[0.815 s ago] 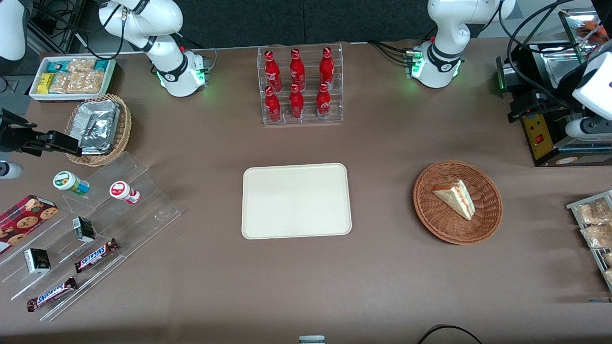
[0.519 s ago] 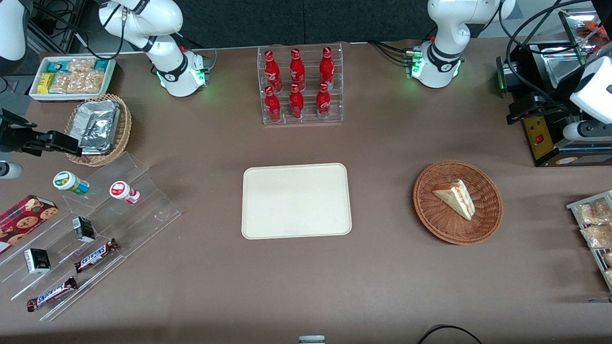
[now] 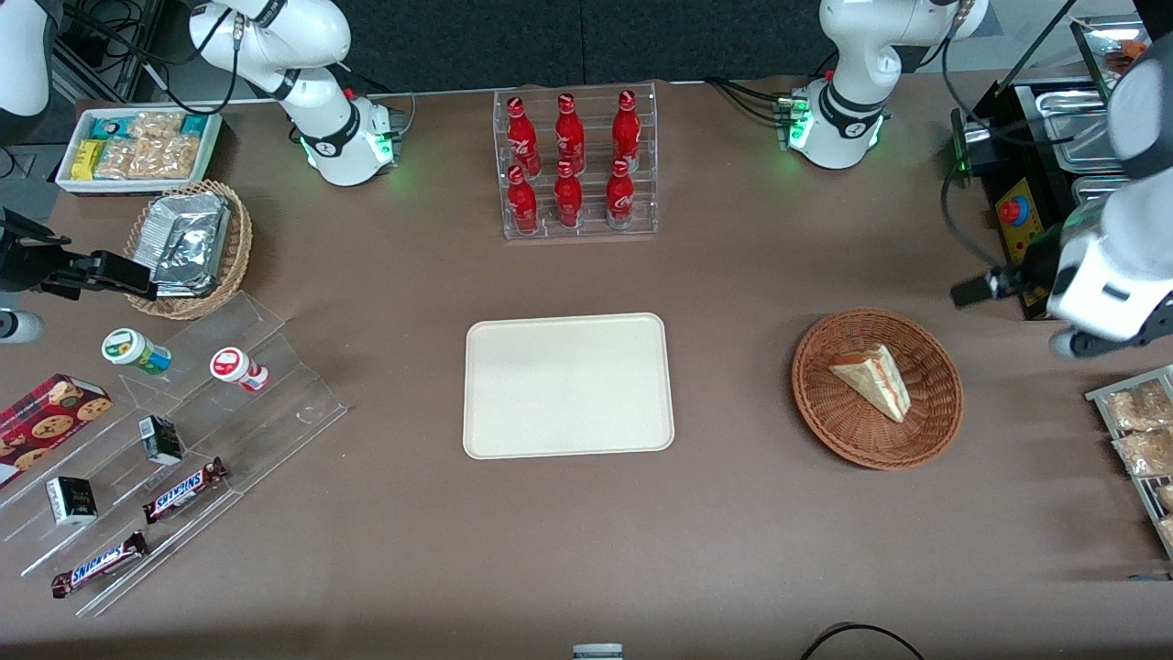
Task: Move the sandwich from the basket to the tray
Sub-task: 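Lower the open left gripper over the wrapped sandwich in the basket, then close the left gripper on the sandwich's wrapped edge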
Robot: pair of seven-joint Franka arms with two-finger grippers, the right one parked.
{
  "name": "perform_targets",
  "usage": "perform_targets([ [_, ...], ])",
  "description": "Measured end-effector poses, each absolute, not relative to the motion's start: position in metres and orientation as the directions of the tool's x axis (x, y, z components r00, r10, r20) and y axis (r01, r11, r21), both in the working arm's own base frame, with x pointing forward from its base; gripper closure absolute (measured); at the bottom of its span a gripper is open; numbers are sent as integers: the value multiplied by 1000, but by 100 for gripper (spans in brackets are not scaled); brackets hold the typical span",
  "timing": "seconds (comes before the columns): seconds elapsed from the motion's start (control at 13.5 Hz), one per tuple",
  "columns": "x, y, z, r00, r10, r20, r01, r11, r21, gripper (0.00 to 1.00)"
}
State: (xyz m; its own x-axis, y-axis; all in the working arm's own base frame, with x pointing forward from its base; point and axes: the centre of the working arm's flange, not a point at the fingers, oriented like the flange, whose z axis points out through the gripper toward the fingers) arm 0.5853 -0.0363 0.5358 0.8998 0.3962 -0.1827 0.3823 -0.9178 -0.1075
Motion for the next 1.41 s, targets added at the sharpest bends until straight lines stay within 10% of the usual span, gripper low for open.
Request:
perform_targets([
  [0.44, 579, -48, 403, 708, 705, -40, 695, -706, -136, 0],
  [1.41, 539, -54, 306, 624, 781, 35, 782, -623, -27, 0],
])
